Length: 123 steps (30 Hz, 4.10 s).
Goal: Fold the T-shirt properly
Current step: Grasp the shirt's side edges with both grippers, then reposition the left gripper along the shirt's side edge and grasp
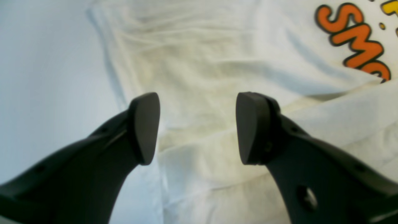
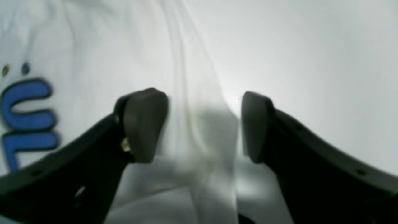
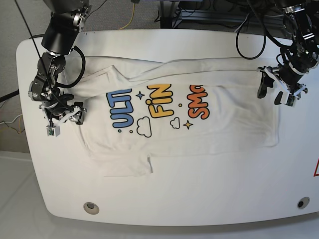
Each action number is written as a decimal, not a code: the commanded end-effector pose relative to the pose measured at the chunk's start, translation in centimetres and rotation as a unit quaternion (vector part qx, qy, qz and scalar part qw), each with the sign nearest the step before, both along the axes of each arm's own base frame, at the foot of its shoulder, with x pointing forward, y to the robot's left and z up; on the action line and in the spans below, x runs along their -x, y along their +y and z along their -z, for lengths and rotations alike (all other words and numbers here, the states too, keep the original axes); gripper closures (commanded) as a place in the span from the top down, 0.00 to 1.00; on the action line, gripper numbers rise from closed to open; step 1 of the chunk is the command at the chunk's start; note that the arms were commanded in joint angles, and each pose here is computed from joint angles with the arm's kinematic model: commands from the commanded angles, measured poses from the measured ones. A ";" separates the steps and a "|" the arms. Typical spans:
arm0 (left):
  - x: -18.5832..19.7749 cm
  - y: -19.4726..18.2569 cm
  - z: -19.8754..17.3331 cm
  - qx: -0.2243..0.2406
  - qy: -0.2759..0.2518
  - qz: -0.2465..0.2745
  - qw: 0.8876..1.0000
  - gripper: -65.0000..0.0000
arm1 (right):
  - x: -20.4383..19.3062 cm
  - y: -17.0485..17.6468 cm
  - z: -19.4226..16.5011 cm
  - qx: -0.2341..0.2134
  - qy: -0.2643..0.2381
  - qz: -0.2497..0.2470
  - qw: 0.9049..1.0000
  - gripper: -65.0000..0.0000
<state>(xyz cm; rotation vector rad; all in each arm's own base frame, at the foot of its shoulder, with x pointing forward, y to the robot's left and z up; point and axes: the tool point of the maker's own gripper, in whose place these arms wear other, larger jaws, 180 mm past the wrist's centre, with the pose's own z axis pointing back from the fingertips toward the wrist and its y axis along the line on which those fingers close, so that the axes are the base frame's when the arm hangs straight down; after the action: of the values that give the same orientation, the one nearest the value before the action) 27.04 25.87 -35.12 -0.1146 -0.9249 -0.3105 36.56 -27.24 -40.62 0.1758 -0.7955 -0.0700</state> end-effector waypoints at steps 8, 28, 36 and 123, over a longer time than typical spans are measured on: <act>0.2 -0.2 -1.2 -0.002 -0.020 0.009 1.000 0.56 | -1.4 -4.7 -12.6 0.109 -0.134 -0.002 0.985 0.81; 1.7 -0.3 -0.2 0.010 -0.008 0.001 1.000 0.58 | 0.0 -0.8 -2.2 -0.018 -0.056 -0.032 0.998 0.78; 1.0 -0.4 -0.3 0.014 -0.013 0.003 1.000 0.58 | 0.1 -0.7 -1.3 -0.015 -0.051 -0.035 0.998 0.78; -8.0 9.0 0.7 0.018 -0.009 -0.098 0.995 0.61 | 1.3 4.9 2.0 -0.108 0.013 -0.093 0.990 0.03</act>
<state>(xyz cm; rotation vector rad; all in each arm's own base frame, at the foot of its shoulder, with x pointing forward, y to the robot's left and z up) 33.39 33.60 -37.44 -0.0814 -0.9105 -0.0958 34.87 -21.65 -42.90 0.4823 -0.7490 0.0042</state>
